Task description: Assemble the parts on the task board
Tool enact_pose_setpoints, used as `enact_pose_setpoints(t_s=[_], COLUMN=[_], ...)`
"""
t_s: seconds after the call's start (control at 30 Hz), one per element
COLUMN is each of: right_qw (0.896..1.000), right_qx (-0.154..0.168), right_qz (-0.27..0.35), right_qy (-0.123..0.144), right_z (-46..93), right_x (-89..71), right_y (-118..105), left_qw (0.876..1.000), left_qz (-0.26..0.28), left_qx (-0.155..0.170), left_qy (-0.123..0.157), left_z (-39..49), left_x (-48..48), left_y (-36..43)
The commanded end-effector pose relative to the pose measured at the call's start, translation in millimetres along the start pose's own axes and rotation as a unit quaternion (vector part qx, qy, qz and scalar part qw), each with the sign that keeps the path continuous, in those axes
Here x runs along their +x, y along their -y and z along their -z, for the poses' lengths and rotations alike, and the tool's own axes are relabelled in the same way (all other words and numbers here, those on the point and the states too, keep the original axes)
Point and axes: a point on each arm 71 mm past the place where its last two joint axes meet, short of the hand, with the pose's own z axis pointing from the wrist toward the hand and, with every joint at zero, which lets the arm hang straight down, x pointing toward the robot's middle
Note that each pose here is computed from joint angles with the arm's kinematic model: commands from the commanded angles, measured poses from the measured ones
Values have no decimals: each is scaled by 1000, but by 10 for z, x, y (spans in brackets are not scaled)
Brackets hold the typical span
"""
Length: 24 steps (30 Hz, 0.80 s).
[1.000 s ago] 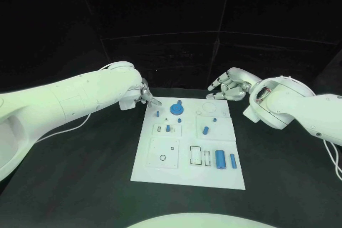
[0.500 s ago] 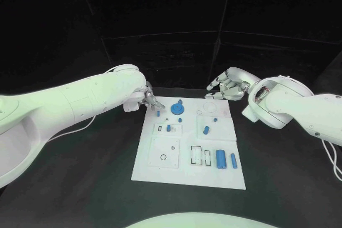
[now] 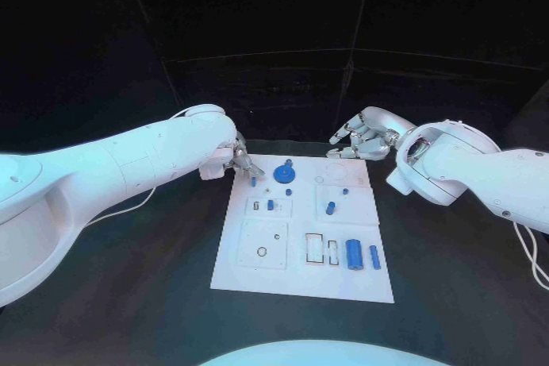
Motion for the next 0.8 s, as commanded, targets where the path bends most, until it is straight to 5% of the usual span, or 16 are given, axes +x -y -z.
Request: enact_pose_setpoints(t_s=[0.03,0.8], right_qw=[1000,1000], right_qx=[-6,-8], right_qz=[2,2], right_qy=[-1,-4], right_z=[-5,-15], right_x=[-6,8], right_y=[-21,-39], left_qw=[1000,1000], left_qz=[-10,-16], left_qx=[2,5], left_qy=[6,0], left_z=[-6,-36], left_x=[-21,24], left_y=[-1,46])
